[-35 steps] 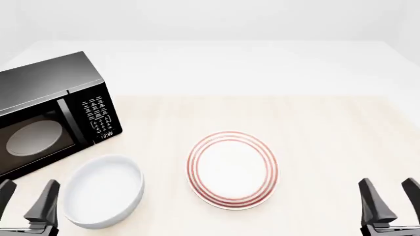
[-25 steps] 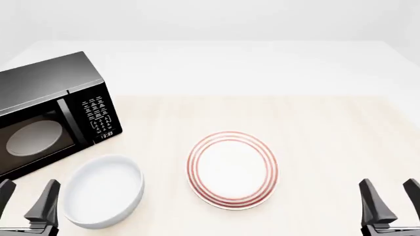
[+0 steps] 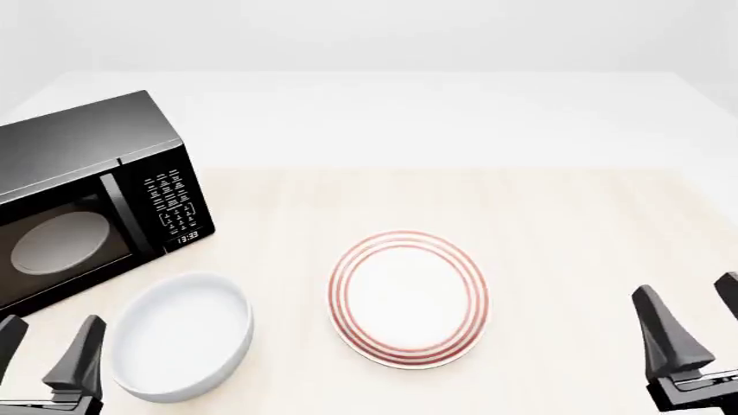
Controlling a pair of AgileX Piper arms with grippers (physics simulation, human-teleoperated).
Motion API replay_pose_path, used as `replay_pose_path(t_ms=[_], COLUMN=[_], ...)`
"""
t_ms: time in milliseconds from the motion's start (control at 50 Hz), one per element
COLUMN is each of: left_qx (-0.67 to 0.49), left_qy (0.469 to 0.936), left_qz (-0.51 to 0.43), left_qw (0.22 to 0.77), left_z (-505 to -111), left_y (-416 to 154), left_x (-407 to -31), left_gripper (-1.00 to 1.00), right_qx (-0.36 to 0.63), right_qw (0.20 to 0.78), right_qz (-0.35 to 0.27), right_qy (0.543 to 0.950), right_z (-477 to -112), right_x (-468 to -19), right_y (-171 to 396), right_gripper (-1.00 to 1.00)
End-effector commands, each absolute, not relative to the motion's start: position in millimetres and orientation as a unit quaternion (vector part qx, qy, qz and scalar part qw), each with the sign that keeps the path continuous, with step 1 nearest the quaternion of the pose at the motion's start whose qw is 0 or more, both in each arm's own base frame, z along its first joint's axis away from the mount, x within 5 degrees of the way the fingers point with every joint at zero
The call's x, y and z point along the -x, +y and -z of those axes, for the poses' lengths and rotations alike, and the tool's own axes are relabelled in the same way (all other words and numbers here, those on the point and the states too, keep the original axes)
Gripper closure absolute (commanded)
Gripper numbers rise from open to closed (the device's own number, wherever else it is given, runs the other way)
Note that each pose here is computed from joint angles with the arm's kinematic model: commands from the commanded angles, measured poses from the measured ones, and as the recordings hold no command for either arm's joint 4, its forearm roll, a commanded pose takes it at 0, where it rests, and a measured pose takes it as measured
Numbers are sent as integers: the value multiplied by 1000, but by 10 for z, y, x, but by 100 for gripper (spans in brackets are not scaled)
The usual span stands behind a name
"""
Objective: Put the white bowl to the right of the plate.
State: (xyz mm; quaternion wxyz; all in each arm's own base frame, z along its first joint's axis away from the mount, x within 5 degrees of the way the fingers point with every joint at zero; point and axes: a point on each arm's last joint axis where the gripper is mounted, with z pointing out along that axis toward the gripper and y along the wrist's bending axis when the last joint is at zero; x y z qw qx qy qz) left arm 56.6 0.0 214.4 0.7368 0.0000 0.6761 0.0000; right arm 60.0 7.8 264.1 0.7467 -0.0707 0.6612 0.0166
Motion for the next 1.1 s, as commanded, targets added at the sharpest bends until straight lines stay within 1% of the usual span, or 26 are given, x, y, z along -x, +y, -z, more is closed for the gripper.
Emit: replay_pose_path(t_ms=[20, 80, 120, 160, 220, 240, 260, 300, 380, 400, 420, 440, 460, 520, 600, 820, 840, 880, 920, 1020, 1100], left_qx=[0, 0, 0, 0, 0, 0, 0, 0, 0, 0, 0, 0, 0, 0, 0, 0, 0, 0, 0, 0, 0], left_qy=[676, 676, 676, 676, 676, 676, 676, 676, 676, 676, 676, 676, 676, 676, 676, 676, 676, 676, 676, 676, 676], left_qz=[0, 0, 0, 0, 0, 0, 0, 0, 0, 0, 0, 0, 0, 0, 0, 0, 0, 0, 0, 0, 0], left_qw=[737, 737, 737, 737, 737, 737, 737, 737, 737, 737, 737, 737, 737, 737, 737, 737, 737, 737, 737, 737, 737], left_z=[-2144, -2144, -2144, -2144, -2144, -2144, -2144, -2144, -2144, -2144, -2144, -2144, -2144, -2144, -2144, -2144, -2144, -2144, -2144, -2144, -2144], left_y=[0, 0, 0, 0, 0, 0, 0, 0, 0, 0, 0, 0, 0, 0, 0, 0, 0, 0, 0, 0, 0], left_x=[-566, -566, -566, -566, -566, -566, -566, -566, -566, -566, -566, -566, -566, -566, -566, -566, -566, -566, -566, -566, -566], left_gripper=[-100, -100, -100, -100, -100, -100, -100, -100, -100, -100, -100, -100, -100, -100, -100, -100, -100, -100, -100, -100, -100], right_qx=[123, 132, 138, 141, 149, 150, 157, 173, 186, 187, 185, 190, 197, 197, 210, 237, 243, 249, 254, 269, 289], right_qw=[744, 739, 736, 733, 733, 721, 715, 720, 715, 712, 696, 691, 700, 691, 687, 662, 644, 650, 640, 634, 615], right_qz=[-38, -50, -44, -50, -57, -61, -63, -63, -72, -73, -60, -59, -61, -68, -80, -99, -82, -104, -111, -121, -118], right_qy=[656, 658, 661, 664, 661, 674, 678, 669, 670, 673, 691, 695, 684, 692, 692, 704, 721, 711, 717, 715, 724], right_z=[-2929, -2995, -3014, -3074, -3127, -3145, -3151, -3204, -3261, -3265, -3236, -3229, -3254, -3271, -3365, -3432, -3375, -3455, -3452, -3472, -3413], right_x=[-845, -975, -1061, -1172, -1210, -1341, -1403, -1413, -1505, -1538, -1672, -1722, -1697, -1809, -1905, -2183, -2316, -2298, -2352, -2429, -2573], right_y=[203, 265, 288, 335, 373, 420, 457, 501, 586, 603, 604, 632, 654, 714, 829, 1118, 1126, 1242, 1321, 1481, 1645], right_gripper=[-100, -100, -100, -100, -100, -100, -100, -100, -100, -100, -100, -100, -100, -100, -100, -100, -100, -100, -100, -100, -100])
